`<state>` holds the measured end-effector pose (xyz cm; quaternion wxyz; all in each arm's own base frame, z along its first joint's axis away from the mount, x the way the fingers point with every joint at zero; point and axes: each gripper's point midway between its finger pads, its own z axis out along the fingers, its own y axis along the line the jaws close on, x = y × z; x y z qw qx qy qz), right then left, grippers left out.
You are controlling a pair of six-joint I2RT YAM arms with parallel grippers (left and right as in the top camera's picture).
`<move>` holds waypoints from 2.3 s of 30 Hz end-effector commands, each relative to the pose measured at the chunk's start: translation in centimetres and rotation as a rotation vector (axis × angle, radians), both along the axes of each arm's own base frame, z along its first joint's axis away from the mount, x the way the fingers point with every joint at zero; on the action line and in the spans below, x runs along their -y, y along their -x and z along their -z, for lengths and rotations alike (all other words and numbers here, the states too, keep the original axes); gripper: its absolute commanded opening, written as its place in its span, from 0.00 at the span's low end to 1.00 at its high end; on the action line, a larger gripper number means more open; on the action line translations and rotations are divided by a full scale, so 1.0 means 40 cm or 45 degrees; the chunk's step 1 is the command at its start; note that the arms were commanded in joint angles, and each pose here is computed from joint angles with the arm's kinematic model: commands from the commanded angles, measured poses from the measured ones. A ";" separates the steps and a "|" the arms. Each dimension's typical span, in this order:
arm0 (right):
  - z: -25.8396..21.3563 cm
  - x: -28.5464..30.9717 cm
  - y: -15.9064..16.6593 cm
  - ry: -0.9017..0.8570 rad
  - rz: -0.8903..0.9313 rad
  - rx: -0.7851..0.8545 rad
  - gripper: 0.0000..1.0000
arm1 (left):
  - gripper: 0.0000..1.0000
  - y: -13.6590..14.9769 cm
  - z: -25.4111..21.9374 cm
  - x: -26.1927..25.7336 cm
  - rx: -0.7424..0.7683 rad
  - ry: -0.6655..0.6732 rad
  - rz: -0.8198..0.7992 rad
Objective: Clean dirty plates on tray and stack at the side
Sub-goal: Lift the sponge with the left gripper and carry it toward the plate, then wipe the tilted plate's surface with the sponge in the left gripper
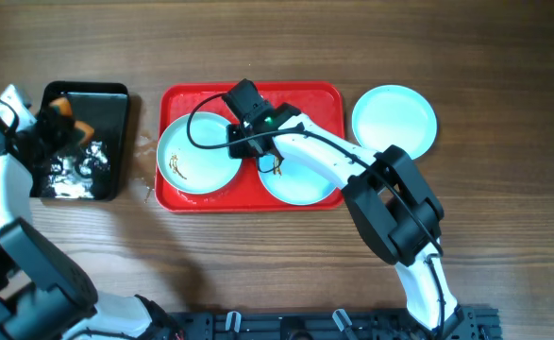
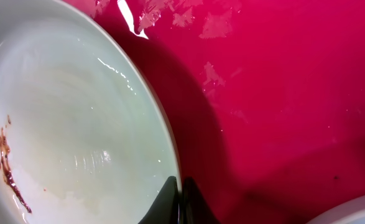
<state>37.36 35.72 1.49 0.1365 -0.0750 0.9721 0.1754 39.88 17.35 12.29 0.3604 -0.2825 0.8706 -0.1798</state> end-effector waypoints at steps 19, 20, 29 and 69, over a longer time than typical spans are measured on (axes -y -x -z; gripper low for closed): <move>0.020 -0.013 0.009 -0.008 -0.041 -0.010 0.04 | 0.04 0.058 -0.095 0.047 0.089 -0.234 0.186; 0.020 -0.013 0.009 -0.008 -0.042 -0.010 0.05 | 0.04 0.075 -0.040 0.036 -0.002 -0.258 0.188; 0.021 -0.012 0.011 0.001 -0.062 -0.007 0.04 | 0.04 0.038 -0.153 0.071 0.237 -0.241 0.244; 0.043 0.092 -0.008 0.053 0.120 -0.142 0.04 | 0.04 0.081 0.118 0.620 -0.385 0.224 0.677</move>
